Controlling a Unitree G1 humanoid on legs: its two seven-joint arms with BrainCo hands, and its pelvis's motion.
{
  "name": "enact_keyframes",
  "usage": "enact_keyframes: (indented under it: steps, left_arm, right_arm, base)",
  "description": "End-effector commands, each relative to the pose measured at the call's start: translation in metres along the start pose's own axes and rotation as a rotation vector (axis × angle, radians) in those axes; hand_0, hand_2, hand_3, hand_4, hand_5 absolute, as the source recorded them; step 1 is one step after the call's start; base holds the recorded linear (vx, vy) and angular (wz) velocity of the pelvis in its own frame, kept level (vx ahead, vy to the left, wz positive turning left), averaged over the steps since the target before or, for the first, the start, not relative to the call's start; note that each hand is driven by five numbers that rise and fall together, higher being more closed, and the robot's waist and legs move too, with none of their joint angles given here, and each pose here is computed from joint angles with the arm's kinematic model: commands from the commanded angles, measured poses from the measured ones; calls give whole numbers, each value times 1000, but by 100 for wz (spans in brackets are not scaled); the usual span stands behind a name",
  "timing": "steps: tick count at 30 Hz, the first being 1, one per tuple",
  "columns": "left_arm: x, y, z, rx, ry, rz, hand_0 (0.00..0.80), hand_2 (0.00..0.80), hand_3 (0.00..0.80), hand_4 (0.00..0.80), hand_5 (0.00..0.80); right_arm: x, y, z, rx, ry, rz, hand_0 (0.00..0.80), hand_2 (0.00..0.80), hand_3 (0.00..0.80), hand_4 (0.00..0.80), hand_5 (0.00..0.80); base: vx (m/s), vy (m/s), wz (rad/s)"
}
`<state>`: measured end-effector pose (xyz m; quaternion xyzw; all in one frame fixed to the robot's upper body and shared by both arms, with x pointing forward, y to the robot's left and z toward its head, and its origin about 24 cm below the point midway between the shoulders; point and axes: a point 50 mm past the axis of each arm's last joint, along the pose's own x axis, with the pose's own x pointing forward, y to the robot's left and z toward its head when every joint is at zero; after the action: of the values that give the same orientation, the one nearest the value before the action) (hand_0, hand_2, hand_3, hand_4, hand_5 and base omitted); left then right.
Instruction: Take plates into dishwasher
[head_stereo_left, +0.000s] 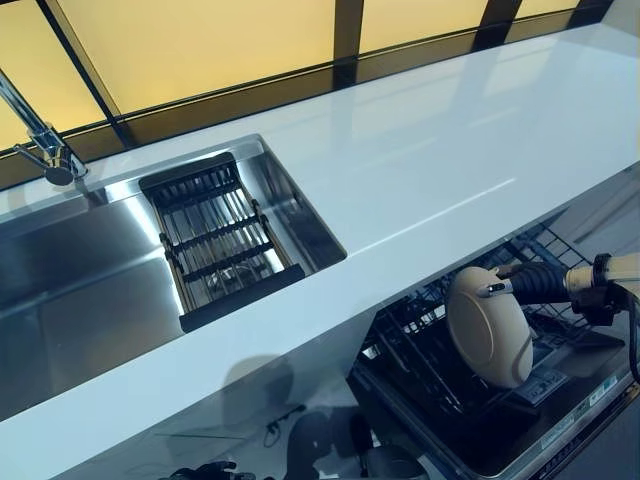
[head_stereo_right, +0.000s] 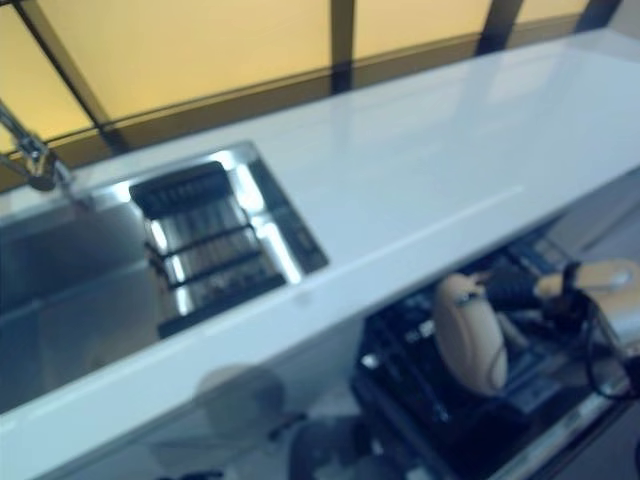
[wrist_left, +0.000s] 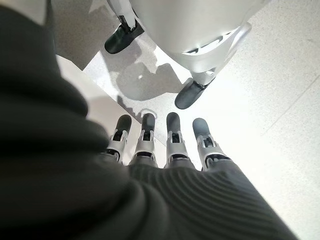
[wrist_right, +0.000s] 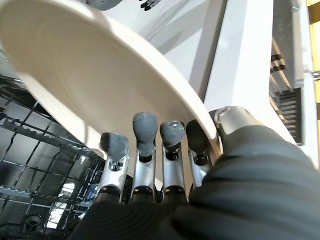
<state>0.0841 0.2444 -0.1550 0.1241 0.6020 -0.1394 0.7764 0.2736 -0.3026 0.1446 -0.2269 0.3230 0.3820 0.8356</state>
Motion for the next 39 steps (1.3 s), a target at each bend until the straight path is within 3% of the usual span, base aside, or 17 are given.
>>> enact_keyframes:
  steps: [1, 17, 39]
  left_arm:
    - [-10, 29, -8, -2, 35, 68, 0, 0, 0, 0, 0]
    - [-9, 32, 6, -25, 2, 70, 0, 0, 0, 0, 0]
    - [-9, 31, 21, 20, -34, 40, 0, 0, 0, 0, 0]
  right_arm:
    - [11, -4, 24, -87, -64, 2, 800, 800, 800, 800, 800]
    - [38, -7, -9, 1, 104, 67, 800, 800, 800, 800, 800]
    - [26, -12, -87, 219, 270, 78, 800, 800, 800, 800, 800]
  base:
    - [-15, -18, 3]
    - [-18, -3, 7]
    - [-14, 0, 2]
